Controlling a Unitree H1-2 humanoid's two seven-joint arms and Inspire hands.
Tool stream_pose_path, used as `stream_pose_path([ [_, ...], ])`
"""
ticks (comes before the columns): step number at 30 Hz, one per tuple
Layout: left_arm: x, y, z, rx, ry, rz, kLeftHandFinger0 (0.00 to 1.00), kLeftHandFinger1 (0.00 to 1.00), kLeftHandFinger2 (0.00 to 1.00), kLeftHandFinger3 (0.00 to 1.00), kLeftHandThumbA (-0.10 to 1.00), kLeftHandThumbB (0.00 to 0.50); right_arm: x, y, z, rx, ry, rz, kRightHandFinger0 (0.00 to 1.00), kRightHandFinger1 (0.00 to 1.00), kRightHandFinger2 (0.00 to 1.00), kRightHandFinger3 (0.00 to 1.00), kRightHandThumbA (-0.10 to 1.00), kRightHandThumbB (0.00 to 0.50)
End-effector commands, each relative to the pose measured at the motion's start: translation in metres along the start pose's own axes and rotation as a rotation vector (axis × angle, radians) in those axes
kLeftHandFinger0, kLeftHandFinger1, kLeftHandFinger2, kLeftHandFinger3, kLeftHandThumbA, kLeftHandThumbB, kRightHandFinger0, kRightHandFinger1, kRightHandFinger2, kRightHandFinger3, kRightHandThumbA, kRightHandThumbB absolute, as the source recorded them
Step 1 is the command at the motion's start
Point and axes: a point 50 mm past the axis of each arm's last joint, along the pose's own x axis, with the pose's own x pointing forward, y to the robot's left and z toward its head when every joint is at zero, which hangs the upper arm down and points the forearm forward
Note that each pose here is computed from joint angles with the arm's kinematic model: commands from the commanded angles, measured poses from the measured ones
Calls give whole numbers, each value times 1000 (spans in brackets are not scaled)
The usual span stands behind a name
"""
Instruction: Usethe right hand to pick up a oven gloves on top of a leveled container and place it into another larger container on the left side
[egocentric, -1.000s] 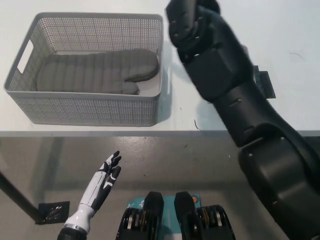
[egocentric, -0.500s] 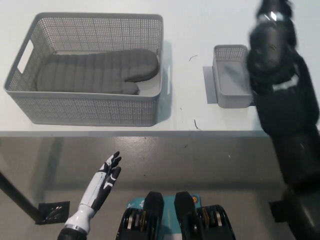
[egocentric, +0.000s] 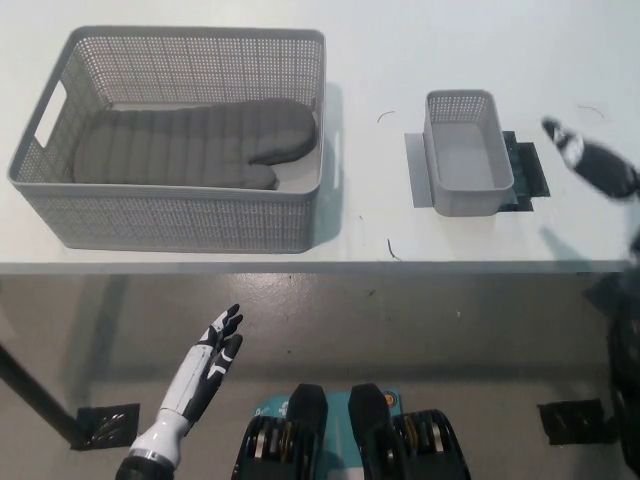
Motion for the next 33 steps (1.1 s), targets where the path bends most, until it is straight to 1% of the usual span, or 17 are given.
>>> stream_pose_path([
  [1,16,10,19,49,-105,-11,1000,1000,1000,1000,1000,500,-87,-51,60,314,-323,11,1000,1000,1000,1000,1000,47],
  [3,16,11,19,52,-105,-12,1000,1000,1000,1000,1000,500,-100,-34,46,385,-206,91,1000,1000,1000,1000,1000,40],
  [4,16,11,19,53,-106,-14,1000,1000,1000,1000,1000,500,-103,-30,43,398,-178,114,1000,1000,1000,1000,1000,42],
  [6,16,11,20,61,-108,-15,1000,1000,1000,1000,1000,500,-112,-16,31,485,-84,216,1000,1000,1000,1000,1000,8],
  [8,16,11,20,65,-110,-16,1000,1000,1000,1000,1000,500,-122,-1,19,541,60,319,1000,1000,1000,1000,1000,21],
  [9,16,11,20,63,-110,-15,1000,1000,1000,1000,1000,500,-128,8,13,560,125,360,1000,1000,1000,1000,1000,4],
  [10,16,11,20,53,-108,-13,1000,1000,1000,1000,1000,500,-134,16,6,584,166,401,1000,1000,1000,1000,1000,0],
  [12,15,10,20,29,-106,-18,1000,1000,1000,1000,1000,500,-143,25,-1,595,209,450,1000,1000,1000,1000,1000,1],
  [13,15,10,19,22,-104,-16,1000,1000,1000,1000,1000,500,-147,32,-6,585,228,480,1000,1000,1000,1000,1000,18],
  [15,15,10,19,24,-102,-16,1000,1000,1000,1000,1000,500,-154,42,-15,570,239,507,1000,1000,1000,1000,1000,23],
  [17,15,10,18,19,-100,-18,1000,1000,1000,1000,1000,500,-162,55,-27,564,275,545,1000,1000,1000,1000,1000,15],
  [19,14,9,18,12,-98,-19,1000,1000,1000,1000,1000,500,-167,61,-37,540,296,564,1000,1000,1000,1000,1000,21],
  [20,15,9,18,5,-97,-19,1000,1000,1000,1000,1000,500,-169,64,-42,536,304,566,1000,1000,1000,1000,1000,8],
  [22,15,9,18,8,-99,-20,1000,1000,1000,1000,1000,500,-171,68,-50,539,326,573,1000,1000,1000,1000,1000,0],
  [26,13,7,19,12,-103,-23,1000,1000,1000,1000,1000,500,-175,72,-57,557,367,591,1000,1000,1000,1000,1000,0],
  [28,11,4,19,7,-102,-26,1000,1000,1000,1000,1000,500,-178,71,-57,565,390,609,1000,1000,1000,1000,1000,11],
  [33,8,4,18,11,-102,-20,1000,1000,1000,1000,1000,500,-180,76,-57,559,392,631,1000,1000,1000,1000,1000,0],
])
